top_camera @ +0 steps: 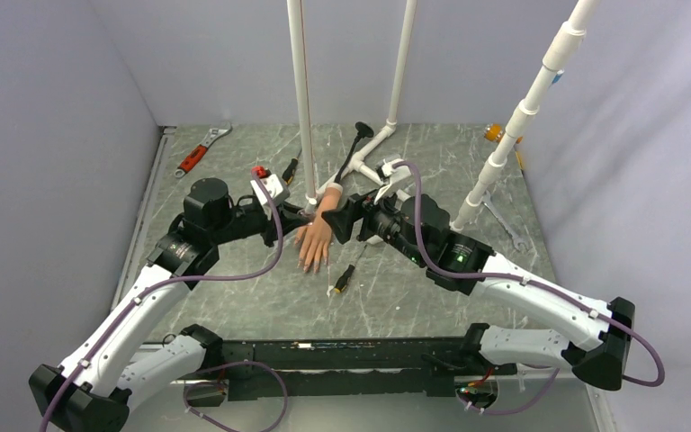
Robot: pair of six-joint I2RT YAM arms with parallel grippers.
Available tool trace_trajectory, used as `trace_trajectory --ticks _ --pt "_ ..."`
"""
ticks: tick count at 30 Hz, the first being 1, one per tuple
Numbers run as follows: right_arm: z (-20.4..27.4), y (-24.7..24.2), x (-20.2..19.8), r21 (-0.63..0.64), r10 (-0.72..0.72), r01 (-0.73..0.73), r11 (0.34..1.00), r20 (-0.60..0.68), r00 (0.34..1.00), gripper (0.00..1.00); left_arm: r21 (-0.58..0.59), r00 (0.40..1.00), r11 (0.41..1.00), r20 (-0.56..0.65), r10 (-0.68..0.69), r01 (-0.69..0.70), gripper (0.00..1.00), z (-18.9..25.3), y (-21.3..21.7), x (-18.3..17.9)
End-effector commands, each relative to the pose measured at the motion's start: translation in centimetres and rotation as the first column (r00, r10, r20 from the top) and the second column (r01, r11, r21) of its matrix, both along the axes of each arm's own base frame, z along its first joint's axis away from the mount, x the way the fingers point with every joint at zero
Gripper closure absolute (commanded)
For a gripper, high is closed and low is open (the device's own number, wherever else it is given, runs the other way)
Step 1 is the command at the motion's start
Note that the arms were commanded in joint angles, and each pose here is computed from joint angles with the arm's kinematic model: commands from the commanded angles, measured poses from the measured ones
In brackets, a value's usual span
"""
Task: Paint the nails
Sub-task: Unscrew the nail polish bottle.
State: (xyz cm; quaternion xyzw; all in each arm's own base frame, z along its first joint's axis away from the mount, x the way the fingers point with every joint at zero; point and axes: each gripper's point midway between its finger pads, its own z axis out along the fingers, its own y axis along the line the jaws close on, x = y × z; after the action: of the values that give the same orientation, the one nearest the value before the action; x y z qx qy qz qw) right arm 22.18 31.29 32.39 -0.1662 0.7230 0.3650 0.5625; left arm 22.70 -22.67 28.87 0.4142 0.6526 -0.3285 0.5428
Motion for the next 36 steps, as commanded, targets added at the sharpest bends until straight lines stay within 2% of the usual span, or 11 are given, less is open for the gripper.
trace_trajectory --ticks 1,11,24,30,36 --pt "2.6 -0.3 0.8 0.084 -0.074 0.076 0.994 -0.028 0.997 0.24 -0.036 0.997 0.999 0.063 0.041 -0.039 1.00 2.1 0.2 0.7" --pt "3.5 3.0 0.6 0.102 0.029 -0.025 0.995 -0.034 0.999 0.31 -0.033 0.996 0.998 0.066 0.054 -0.052 1.00 2.1 0.4 0.9" --pt "2.8 4.8 1.9 0.063 0.005 -0.001 0.998 -0.066 0.998 0.41 -0.032 0.997 0.998 0.061 0.051 -0.049 1.00 2.0 0.3 0.8" --pt "2.3 5.5 2.3 0.049 0.009 -0.005 0.999 -0.077 0.997 0.51 -0.033 0.997 0.999 0.062 0.044 -0.042 1.00 2.1 0.3 0.7" --pt "1.8 6.1 2.3 0.041 0.025 -0.021 0.999 -0.083 0.996 0.68 -0.033 0.997 0.999 0.064 0.039 -0.037 1.00 2.1 0.2 0.7"
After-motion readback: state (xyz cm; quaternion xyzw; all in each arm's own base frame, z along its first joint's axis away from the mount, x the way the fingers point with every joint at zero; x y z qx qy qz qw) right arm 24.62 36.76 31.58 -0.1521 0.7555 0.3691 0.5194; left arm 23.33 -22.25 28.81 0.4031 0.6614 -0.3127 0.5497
